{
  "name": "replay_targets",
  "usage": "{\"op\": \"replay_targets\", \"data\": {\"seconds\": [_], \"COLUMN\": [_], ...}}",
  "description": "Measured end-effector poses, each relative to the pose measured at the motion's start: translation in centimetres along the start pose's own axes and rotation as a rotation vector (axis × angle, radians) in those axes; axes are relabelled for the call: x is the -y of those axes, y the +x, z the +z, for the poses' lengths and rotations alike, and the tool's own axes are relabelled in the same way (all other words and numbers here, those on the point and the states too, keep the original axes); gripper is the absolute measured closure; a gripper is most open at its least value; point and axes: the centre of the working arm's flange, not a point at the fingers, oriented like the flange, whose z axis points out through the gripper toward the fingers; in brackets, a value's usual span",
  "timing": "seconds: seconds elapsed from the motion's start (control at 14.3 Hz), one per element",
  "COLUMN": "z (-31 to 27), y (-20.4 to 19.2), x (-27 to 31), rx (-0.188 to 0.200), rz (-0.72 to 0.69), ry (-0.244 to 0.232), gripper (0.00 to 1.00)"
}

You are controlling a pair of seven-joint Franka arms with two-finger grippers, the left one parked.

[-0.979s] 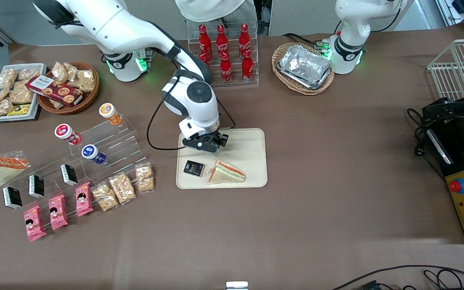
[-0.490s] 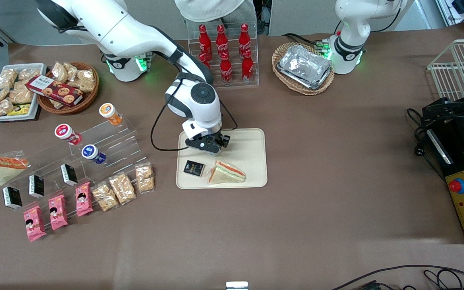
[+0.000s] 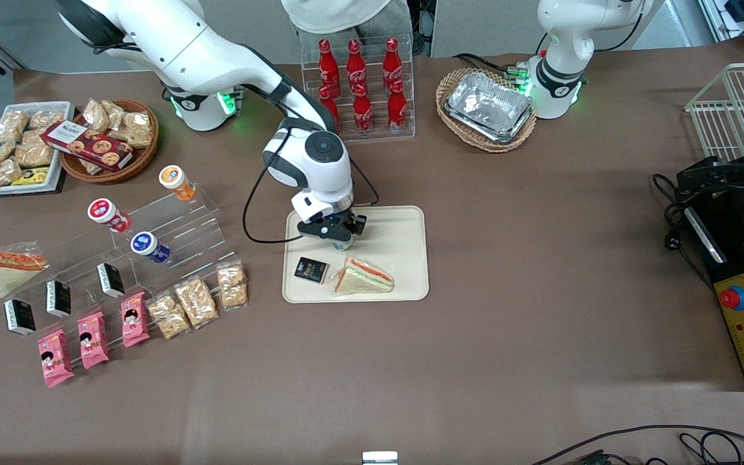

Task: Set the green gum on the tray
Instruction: 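Lower the gum bottle onto the tray beside the black tissue pack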

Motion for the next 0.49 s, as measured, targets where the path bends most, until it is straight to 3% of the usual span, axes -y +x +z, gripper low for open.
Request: {"op": "replay_targets", "data": {"seconds": [0.49], "z": [-0.3], "y": [-0.7], "x": [-2.6], "rx": [-0.014], "rz": [-0.028], "ry": [-0.014], "gripper": [0.41]}}
